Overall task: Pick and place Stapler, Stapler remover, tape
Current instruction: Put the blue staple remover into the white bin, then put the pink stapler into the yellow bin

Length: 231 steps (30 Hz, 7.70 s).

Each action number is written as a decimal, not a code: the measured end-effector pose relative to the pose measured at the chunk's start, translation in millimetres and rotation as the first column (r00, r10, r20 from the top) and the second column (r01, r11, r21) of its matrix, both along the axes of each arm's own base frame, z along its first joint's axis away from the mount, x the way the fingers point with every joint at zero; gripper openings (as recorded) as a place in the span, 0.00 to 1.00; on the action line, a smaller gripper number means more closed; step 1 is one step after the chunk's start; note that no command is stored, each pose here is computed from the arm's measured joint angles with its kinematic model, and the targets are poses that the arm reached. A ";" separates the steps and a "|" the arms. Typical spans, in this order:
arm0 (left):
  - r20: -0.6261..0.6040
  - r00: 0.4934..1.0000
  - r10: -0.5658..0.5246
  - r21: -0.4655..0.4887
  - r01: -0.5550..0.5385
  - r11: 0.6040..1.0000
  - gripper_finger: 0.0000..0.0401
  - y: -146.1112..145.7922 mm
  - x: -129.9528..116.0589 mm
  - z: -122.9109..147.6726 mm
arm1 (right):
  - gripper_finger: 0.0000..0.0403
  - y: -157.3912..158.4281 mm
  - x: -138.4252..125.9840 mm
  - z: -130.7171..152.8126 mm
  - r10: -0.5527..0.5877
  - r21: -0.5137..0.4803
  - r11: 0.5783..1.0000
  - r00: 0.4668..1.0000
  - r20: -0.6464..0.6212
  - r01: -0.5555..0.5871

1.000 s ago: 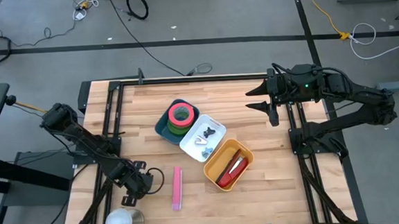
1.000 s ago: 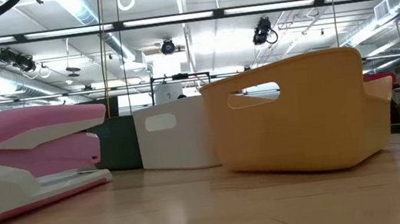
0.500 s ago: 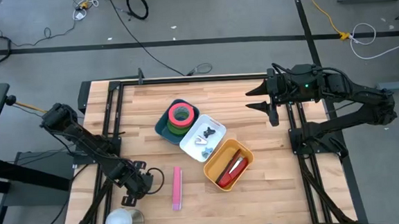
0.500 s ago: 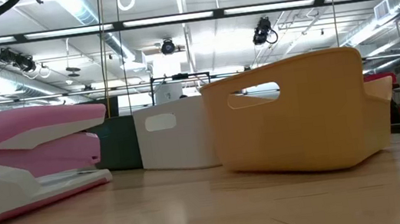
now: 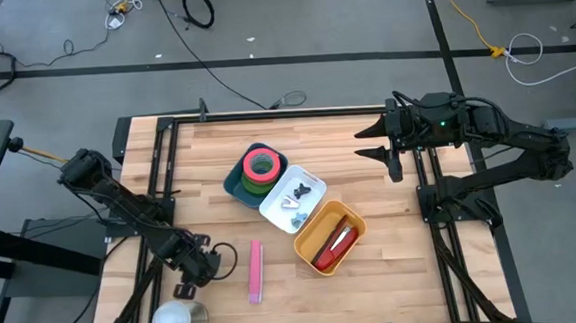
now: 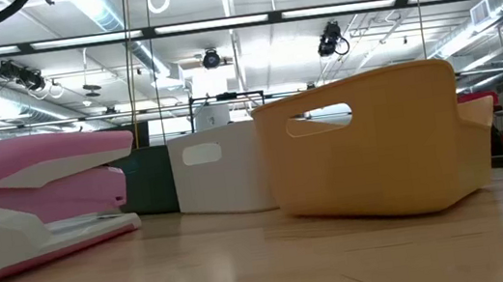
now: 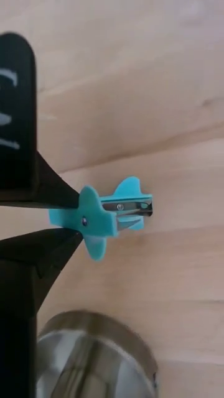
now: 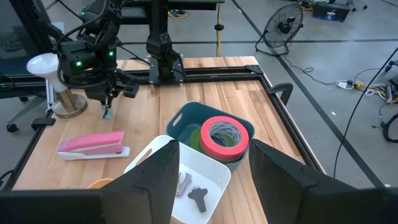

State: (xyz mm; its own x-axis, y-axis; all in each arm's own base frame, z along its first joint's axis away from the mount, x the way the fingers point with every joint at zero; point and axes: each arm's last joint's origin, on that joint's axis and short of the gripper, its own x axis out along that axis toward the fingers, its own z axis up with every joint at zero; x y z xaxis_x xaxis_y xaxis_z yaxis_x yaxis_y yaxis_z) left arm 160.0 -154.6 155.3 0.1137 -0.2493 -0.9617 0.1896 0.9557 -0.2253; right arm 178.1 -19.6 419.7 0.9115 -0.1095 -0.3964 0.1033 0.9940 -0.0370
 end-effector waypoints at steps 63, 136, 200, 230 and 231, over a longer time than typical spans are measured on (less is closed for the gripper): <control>0.469 0.879 0.087 0.048 -0.124 0.991 0.12 88.3 59.4 119.4 | 0.48 0.1 0.0 0.1 0.000 0.000 1.000 1.000 0.001 0.000; 0.456 0.890 0.026 0.255 -0.158 0.954 0.19 118.6 170.3 46.1 | 0.48 0.3 -2.3 -5.0 0.006 0.001 1.000 0.998 -0.058 -0.006; 0.315 0.636 -0.705 0.356 0.609 0.709 0.58 20.8 149.0 133.7 | 0.48 0.4 -2.3 -4.9 0.005 0.003 1.000 0.998 -0.056 -0.005; -0.035 0.342 -0.939 0.355 0.883 0.308 0.62 -17.3 161.0 50.7 | 0.48 0.3 -2.6 -5.3 -0.001 0.012 1.000 0.998 -0.060 0.002; -0.046 0.343 -0.938 0.355 0.884 0.305 0.62 -17.5 161.9 47.9 | 0.48 0.4 -2.7 -5.5 -0.001 0.012 1.000 0.998 -0.062 0.002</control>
State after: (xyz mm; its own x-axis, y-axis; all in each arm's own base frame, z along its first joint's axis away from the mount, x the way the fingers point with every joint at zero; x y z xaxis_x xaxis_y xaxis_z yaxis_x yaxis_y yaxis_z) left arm 321.9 -172.1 203.2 0.1258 -0.0270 -0.9917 0.9813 0.1504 0.1204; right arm 175.4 -19.2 414.2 0.8849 -0.1056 -0.4536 0.1024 0.9942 -0.0316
